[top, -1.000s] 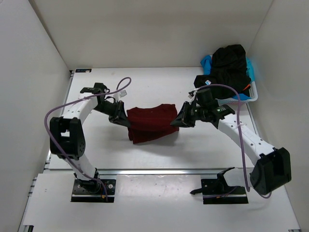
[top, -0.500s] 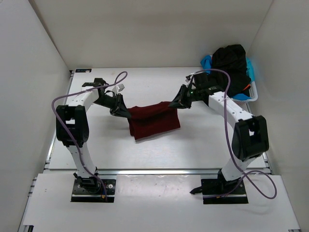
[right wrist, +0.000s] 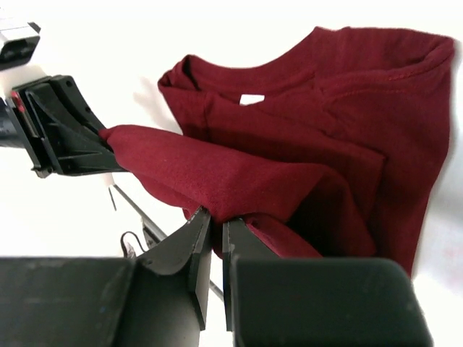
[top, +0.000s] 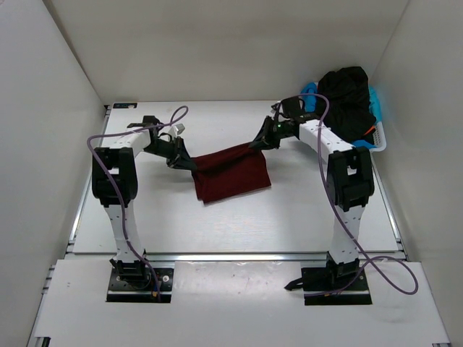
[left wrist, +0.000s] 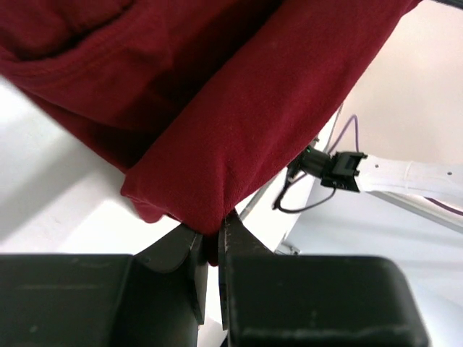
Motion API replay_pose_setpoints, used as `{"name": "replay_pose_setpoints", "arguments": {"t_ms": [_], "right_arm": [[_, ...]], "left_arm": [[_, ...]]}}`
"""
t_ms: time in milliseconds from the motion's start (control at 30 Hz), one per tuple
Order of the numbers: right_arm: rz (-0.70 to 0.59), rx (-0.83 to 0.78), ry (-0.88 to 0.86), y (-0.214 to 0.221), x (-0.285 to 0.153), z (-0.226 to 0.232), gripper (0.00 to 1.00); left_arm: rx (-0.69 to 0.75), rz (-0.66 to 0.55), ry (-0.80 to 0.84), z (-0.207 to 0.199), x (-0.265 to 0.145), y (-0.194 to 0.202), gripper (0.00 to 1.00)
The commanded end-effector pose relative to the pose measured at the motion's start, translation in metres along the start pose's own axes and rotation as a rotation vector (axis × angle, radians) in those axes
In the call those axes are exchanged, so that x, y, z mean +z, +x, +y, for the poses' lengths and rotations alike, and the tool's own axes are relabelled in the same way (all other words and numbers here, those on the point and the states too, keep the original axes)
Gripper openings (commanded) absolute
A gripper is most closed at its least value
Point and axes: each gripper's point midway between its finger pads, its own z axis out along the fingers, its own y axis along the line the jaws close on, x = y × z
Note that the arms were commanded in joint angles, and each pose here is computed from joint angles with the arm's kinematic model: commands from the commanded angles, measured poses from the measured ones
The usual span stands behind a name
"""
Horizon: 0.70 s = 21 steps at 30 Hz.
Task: Fold and stack the t-shirts
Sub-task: Fold the long partially folded tshirt into a neat square
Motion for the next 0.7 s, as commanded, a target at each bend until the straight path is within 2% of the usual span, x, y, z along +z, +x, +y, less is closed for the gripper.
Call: {"name": "replay_pose_setpoints", "arguments": {"t_ms": [0,167,300,367,467,567,667], "right_arm": [[-0.068,-0.057,-0.016,-0.033,-0.003,0.007,0.04],[-0.065,-0.057,-0.012,-0.044,0.013,-0.006,0.14],[-0.101,-0.052,-0.055,-0.059,0.021,-0.003,0.34],[-0.141,-0.088,-0.066,-0.076,0.02,0.005,0.39],[-0.177,-0.141,-0.029,-0.096,0.016,0.011,0.39],[-0.205,-0.237,0.052,-0.103,0.012,0.014,0.36],[-0.211,-0.333,0.129,-0.095,0.003,0.013,0.35]], "left_arm": [[0.047,-0.081,-0.035,0.001,-0.014,-0.024,0.18],[0.071,-0.092,-0.071,0.012,-0.006,-0.039,0.23],[0.084,-0.145,-0.116,0.021,-0.004,-0.067,0.27],[0.081,-0.182,-0.149,0.027,-0.009,-0.081,0.32],[0.128,-0.232,-0.239,0.036,-0.018,-0.095,0.5],[0.225,-0.293,-0.251,0.023,-0.029,-0.109,0.65],[0.347,-0.39,-0.325,0.001,-0.053,-0.13,0.74]]}}
